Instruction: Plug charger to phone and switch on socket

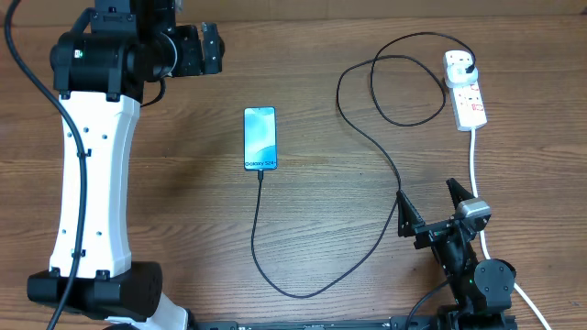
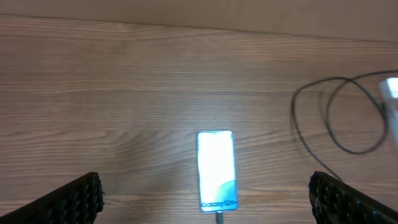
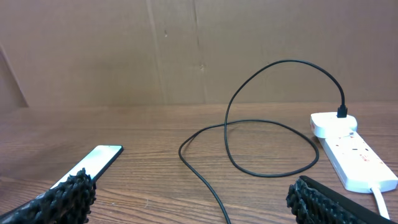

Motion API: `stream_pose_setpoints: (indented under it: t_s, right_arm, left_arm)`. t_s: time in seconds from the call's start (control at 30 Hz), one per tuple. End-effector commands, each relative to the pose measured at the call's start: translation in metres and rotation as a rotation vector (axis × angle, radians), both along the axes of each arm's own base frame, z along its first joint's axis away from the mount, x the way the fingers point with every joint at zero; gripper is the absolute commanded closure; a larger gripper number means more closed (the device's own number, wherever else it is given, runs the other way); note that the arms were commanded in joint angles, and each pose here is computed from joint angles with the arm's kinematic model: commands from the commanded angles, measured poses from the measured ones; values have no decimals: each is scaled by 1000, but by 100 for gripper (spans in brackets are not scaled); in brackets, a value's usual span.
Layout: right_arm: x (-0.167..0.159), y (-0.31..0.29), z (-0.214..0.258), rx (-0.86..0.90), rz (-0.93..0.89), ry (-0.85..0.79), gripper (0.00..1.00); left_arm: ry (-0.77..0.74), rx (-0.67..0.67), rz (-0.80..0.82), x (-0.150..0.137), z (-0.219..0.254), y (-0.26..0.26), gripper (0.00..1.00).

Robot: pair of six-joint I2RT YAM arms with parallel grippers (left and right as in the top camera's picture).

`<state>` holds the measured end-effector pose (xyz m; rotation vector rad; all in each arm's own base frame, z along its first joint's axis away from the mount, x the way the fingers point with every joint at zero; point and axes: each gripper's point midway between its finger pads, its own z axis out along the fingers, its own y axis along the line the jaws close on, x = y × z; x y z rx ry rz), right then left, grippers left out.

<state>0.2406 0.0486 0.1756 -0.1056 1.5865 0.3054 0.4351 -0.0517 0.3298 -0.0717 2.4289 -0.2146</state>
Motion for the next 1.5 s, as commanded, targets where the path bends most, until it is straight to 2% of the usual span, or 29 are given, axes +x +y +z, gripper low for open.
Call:
stream_pose_setpoints:
  t_s: [0.0, 0.3, 0.5, 0.67, 0.87, 0.97, 1.1, 1.3, 1.47]
  right_arm:
    - [0, 3, -2, 6, 14, 0, 0]
    - [0, 3, -2, 6, 14, 0, 0]
    - [0, 3, -2, 6, 14, 0, 0]
    - [0, 3, -2, 6, 14, 0, 0]
    - [0, 3, -2, 6, 14, 0, 0]
    - [0, 3, -2, 6, 14, 0, 0]
    - [0, 3, -2, 6, 14, 0, 0]
    - [0, 3, -2, 6, 13, 0, 0]
    - [0, 3, -2, 6, 14, 0, 0]
  left_arm:
    - [-94, 59, 35, -27, 36, 16, 0]
    - [-224, 80, 105, -97, 34, 40, 0]
    - [-311, 106, 124, -129, 3, 55, 0]
    - [-452, 156, 61, -145, -20, 52, 0]
    - [-694, 225, -170, -162, -50, 22, 0]
    - [-807, 248, -194, -169, -65, 18, 0]
    - [-876, 257, -184, -178, -83, 18, 0]
    - [-902, 276, -183, -188, -109, 19, 0]
    - [-933, 349, -224, -193, -123, 17, 0]
